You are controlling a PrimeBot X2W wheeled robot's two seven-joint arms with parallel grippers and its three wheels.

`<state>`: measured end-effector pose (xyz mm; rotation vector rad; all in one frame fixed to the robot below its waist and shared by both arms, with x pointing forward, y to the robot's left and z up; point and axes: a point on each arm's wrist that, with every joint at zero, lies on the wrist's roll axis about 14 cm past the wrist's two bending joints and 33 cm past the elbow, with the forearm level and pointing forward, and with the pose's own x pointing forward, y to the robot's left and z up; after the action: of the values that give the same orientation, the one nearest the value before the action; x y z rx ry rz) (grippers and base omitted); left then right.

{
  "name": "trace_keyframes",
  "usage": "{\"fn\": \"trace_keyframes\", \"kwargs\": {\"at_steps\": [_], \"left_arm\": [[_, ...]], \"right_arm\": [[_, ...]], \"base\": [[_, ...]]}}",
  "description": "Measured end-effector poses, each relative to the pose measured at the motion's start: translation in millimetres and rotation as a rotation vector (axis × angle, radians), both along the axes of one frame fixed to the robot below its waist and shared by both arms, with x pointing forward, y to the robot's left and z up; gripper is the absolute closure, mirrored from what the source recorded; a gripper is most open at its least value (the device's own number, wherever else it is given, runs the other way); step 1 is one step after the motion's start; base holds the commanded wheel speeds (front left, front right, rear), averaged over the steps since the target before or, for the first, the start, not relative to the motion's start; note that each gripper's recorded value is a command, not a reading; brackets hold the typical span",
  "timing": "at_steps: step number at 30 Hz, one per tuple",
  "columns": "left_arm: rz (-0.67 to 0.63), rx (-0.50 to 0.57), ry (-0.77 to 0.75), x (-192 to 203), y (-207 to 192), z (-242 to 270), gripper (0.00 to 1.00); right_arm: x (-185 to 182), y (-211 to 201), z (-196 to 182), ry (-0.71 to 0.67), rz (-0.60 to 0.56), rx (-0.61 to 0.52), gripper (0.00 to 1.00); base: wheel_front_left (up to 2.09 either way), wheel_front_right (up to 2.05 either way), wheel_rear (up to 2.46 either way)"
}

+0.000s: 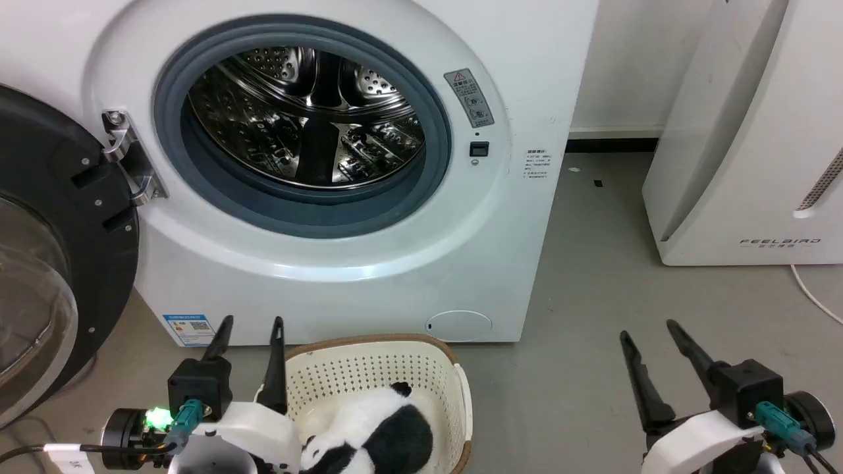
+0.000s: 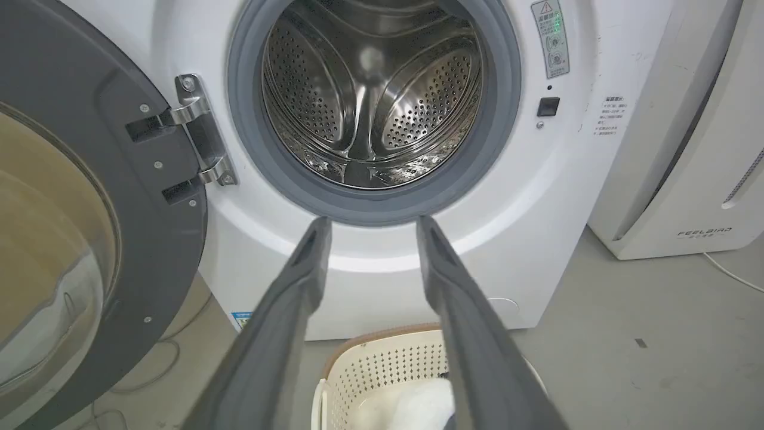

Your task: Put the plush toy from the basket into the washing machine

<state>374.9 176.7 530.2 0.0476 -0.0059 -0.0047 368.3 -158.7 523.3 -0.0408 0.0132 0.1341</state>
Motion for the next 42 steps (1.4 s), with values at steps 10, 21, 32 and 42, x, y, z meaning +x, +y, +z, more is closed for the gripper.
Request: {"fn": "trace_keyframes", "kwargs": {"at_steps": [10,21,32,42], "left_arm": [[-0.011,-0.008,0.001,0.5,-4.0,-2.4,0.00],[-0.028,-0.029,0.033,2.5,-10.2,-17.3,0.00],[-0.055,-0.052,0.115,8.6,-20.7,-47.6,0.00],[-0.083,-0.061,0.211,20.5,-30.7,-80.4,0.00]], "right_arm": [[0.1,-1.0,0.7,-0.007,-0.003,0.014,0.00],[1.2,-9.2,-0.6,-0.018,-0.027,0.024,0.00],[4.4,-15.6,-6.9,-0.011,-0.046,0.033,0.00],[11.7,-23.9,-17.9,0.011,-0.072,0.057,0.00]], "base": [[0.00,0.00,0.00],[0.00,0.00,0.00],[0.00,0.00,0.00],[0.00,0.00,0.00]]}}
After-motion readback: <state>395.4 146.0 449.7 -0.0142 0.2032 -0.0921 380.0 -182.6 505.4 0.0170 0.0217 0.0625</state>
